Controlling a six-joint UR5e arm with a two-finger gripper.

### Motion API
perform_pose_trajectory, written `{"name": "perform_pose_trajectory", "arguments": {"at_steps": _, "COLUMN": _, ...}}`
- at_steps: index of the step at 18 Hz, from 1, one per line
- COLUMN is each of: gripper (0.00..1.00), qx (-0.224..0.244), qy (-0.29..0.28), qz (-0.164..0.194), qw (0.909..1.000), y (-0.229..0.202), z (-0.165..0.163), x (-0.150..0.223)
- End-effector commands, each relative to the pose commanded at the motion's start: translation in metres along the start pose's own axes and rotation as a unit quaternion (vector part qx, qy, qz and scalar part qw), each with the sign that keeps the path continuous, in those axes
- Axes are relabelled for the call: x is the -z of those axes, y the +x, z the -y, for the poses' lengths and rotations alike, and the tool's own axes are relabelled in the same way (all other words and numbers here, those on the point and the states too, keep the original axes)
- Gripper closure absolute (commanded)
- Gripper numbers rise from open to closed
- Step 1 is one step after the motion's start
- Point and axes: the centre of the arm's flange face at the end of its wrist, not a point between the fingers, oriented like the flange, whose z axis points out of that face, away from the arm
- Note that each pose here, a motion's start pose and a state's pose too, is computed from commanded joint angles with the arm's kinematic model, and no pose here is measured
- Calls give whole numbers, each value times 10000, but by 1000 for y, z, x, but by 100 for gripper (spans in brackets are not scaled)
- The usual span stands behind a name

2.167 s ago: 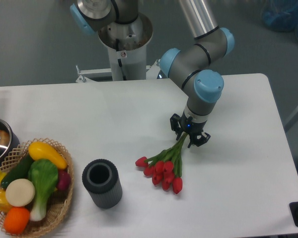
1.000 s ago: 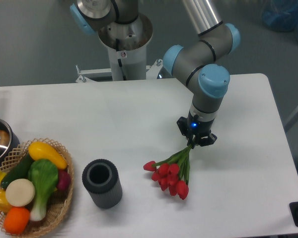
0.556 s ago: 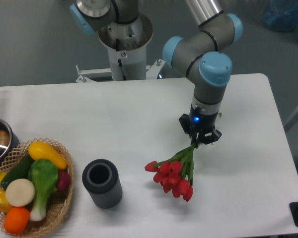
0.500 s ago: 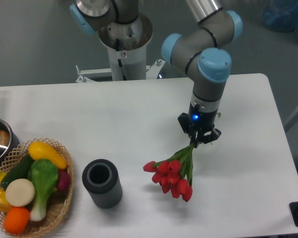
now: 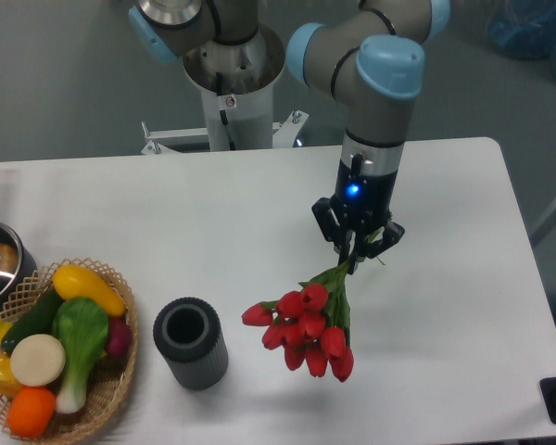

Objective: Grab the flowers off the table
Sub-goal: 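Lift the red tulip bouquet up off the table by its stems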

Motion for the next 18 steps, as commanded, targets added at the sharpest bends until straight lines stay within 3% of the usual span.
{"name": "perform_pose_trajectory", "arguments": {"at_steps": 18, "gripper": 82, "qx": 213, "qy": 221, "qz": 18, "qw": 9995, "y": -3, "z": 8, "x": 13}}
